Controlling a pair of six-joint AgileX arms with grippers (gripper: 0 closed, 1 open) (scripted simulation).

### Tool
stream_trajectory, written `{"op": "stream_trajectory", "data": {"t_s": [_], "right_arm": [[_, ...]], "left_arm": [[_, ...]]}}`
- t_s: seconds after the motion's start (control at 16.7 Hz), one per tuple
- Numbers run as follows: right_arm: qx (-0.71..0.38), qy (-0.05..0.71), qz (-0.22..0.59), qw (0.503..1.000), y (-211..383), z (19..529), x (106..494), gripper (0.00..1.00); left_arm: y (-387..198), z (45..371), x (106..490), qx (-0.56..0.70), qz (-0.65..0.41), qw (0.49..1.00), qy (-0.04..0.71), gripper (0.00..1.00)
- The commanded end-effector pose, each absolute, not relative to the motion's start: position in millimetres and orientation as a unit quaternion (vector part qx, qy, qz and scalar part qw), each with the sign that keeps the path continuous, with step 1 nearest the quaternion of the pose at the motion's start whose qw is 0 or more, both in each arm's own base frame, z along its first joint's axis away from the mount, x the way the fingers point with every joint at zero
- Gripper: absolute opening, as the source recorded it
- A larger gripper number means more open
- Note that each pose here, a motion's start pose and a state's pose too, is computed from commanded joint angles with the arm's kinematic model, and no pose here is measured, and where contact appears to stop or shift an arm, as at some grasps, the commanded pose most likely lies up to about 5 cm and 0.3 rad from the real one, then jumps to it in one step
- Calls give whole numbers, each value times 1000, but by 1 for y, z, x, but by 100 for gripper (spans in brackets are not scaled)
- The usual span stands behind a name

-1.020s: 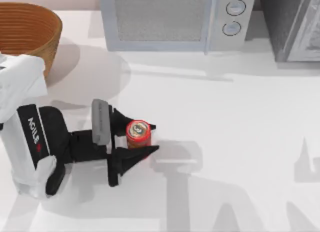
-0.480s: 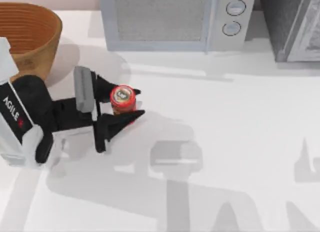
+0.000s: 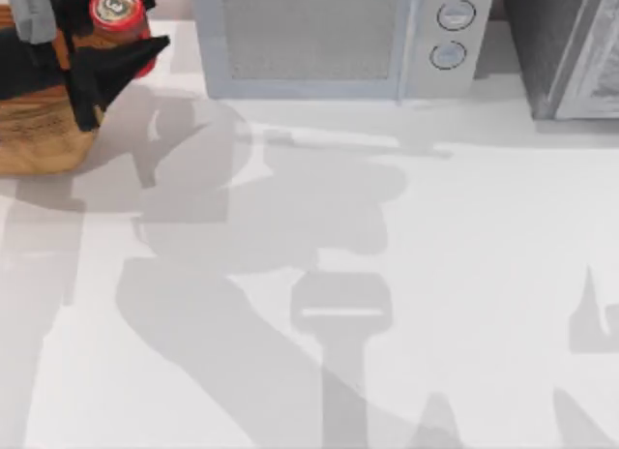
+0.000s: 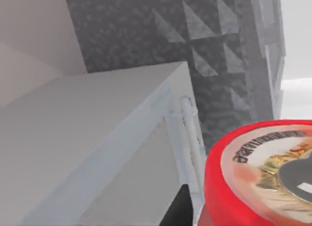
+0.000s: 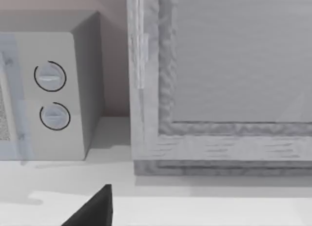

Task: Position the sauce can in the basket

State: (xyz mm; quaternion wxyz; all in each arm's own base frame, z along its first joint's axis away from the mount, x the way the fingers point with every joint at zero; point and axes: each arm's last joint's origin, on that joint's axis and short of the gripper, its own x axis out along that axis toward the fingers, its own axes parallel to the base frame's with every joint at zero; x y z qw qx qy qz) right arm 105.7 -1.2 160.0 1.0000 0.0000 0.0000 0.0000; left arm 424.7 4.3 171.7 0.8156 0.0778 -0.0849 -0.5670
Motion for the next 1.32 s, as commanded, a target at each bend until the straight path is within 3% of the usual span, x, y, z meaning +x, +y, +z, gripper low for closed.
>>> {"op": "stream_trajectory", "data": {"t_s": [0.48,0.84,1.32], "right_arm": [[0,0,0,1000,-1,160,106,100],[0,0,0,1000,-1,160,106,100],[0,0,0,1000,-1,160,106,100]], "left_arm": [[100,240,419,72,-490,866,-64,0],[177,236,395,10,-405,914,-8,0],[177,231,400,3,-397,918,-3,0]]}}
